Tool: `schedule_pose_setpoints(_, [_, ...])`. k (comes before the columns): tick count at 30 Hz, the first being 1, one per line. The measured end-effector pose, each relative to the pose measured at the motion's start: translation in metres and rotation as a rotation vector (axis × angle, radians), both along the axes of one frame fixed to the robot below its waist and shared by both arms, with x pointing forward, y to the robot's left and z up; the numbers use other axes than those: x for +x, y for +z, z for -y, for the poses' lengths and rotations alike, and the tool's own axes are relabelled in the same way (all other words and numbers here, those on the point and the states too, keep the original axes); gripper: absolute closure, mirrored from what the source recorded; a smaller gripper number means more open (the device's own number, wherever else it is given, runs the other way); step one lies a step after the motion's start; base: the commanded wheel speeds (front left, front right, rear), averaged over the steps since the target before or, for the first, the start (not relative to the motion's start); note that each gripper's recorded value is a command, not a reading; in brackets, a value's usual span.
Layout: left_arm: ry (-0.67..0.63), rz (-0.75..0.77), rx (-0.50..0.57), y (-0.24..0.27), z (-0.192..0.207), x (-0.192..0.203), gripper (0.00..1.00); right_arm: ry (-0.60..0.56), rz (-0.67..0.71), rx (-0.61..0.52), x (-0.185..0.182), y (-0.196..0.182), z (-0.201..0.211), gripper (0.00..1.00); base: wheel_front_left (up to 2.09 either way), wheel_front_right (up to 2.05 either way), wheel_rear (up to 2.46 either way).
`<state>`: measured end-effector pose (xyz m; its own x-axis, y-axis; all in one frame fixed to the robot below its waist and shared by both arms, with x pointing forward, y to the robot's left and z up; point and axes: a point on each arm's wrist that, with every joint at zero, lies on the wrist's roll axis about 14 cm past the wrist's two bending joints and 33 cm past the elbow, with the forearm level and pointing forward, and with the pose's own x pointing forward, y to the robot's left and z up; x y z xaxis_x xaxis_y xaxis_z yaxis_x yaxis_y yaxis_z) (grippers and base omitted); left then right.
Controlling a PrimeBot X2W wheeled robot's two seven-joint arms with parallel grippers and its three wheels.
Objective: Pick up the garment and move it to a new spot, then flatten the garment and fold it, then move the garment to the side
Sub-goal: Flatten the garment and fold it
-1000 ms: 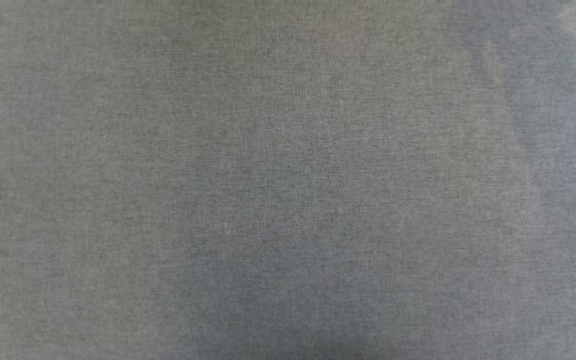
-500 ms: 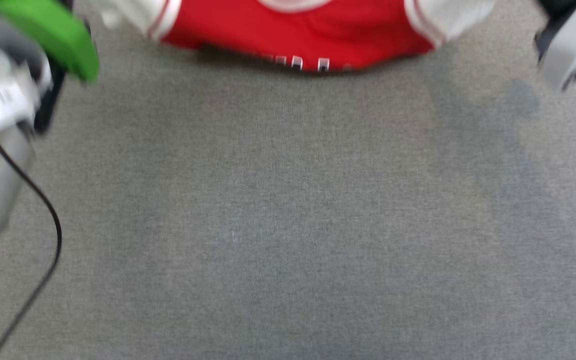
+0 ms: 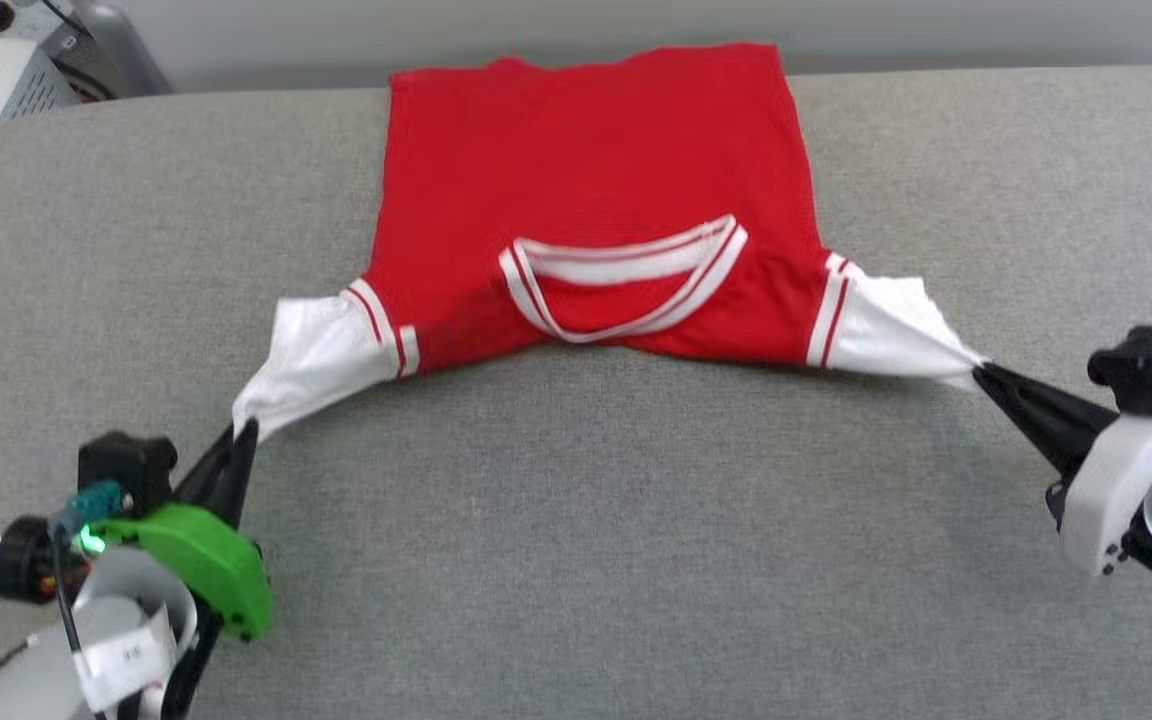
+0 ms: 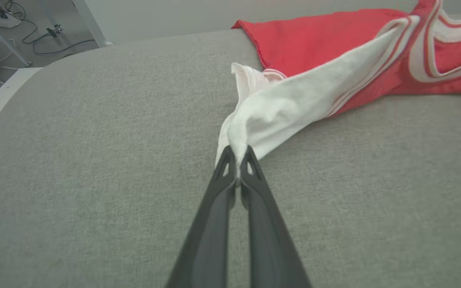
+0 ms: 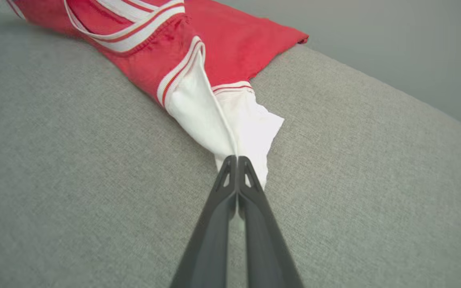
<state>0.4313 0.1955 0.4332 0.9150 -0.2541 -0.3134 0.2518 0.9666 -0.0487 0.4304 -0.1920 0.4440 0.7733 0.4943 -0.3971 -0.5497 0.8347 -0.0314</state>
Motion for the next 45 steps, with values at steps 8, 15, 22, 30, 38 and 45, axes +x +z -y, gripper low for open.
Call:
schedule_pose_setpoints(8, [0.087,-0.098,-0.017,-0.024,-0.012,-0.053,1.00,-0.116,-0.092,0.040,-0.056,-0.031,0.023,1.00,0.00,0.00,0.00])
schedule_pose_setpoints(15, [0.138,-0.165,-0.020,-0.039,-0.022,-0.098,1.00,-0.227,-0.159,0.099,-0.105,-0.048,0.040,1.00,0.00,0.00,0.00])
schedule_pose_setpoints(22, [0.174,-0.201,-0.034,-0.048,-0.024,-0.120,1.00,-0.243,-0.295,0.098,-0.148,-0.070,0.040,1.00,0.00,0.00,0.00])
schedule_pose_setpoints(30, [0.175,-0.176,-0.031,-0.043,-0.019,-0.118,1.00,-0.261,-0.352,0.092,-0.149,-0.074,0.040,0.00,0.00,0.00,0.00])
schedule_pose_setpoints(38, [0.166,-0.115,-0.035,-0.027,-0.009,-0.110,1.00,-0.255,-0.195,0.022,-0.093,-0.027,0.064,0.00,0.00,0.00,0.00])
schedule_pose_setpoints(45, [0.145,-0.025,-0.031,-0.007,0.000,-0.084,1.00,-0.243,0.084,-0.016,0.008,0.066,0.072,0.00,0.00,0.00,0.00])
